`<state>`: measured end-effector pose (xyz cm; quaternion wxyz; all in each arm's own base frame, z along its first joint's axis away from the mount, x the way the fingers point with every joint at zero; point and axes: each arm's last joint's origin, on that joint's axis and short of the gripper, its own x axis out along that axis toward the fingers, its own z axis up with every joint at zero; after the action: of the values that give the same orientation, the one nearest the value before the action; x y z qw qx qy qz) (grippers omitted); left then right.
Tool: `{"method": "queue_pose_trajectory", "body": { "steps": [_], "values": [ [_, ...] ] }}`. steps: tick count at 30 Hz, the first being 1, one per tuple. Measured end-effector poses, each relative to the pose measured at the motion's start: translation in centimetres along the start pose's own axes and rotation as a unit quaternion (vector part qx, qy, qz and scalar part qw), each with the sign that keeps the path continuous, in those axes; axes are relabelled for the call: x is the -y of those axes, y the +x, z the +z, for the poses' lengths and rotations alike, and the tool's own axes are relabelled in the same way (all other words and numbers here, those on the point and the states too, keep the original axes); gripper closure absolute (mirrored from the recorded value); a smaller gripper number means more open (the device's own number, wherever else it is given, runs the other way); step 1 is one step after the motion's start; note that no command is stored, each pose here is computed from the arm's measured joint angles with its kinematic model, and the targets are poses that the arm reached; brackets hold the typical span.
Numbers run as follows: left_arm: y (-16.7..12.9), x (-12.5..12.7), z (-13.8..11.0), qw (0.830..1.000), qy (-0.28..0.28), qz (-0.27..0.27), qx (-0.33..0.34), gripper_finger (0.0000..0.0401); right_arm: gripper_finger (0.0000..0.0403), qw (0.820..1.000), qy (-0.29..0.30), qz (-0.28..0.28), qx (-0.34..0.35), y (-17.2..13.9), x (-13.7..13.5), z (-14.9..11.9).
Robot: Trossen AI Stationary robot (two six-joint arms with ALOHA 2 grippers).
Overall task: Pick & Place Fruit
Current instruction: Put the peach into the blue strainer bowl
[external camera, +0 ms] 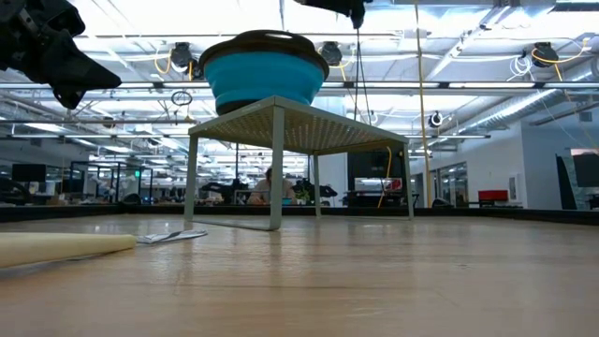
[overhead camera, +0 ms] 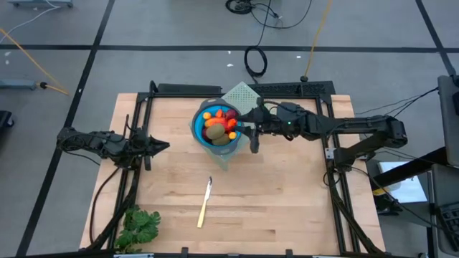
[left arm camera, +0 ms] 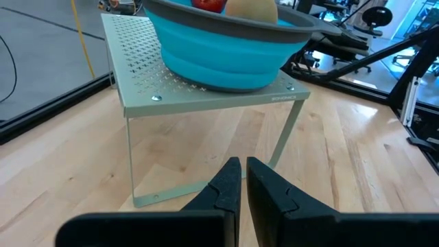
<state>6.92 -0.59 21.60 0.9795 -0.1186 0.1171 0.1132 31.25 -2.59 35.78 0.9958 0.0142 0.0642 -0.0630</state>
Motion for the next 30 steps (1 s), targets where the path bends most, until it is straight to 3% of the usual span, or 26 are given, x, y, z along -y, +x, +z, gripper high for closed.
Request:
{"method": "queue_pose_trajectory", "body": {
  "steps": [11, 21, 30],
  "values": [
    [0.0, 0.0, 0.0, 1.0, -0.005, 0.0, 0.0, 0.0377, 0.0282, 0.998, -0.006, 0.02, -0.067, 3.1, 0.0, -3.3],
    [0.0, 0.0, 0.0, 1.0, -0.001, 0.0, 0.0, 0.0377, 0.0282, 0.989, -0.004, 0.002, -0.145, 3.0, 1.1, -4.9],
    [0.0, 0.0, 0.0, 1.0, 0.001, 0.001, -0.001, 0.0377, 0.0282, 0.989, -0.002, -0.005, -0.146, 3.0, 1.6, -4.9]
  ]
}}
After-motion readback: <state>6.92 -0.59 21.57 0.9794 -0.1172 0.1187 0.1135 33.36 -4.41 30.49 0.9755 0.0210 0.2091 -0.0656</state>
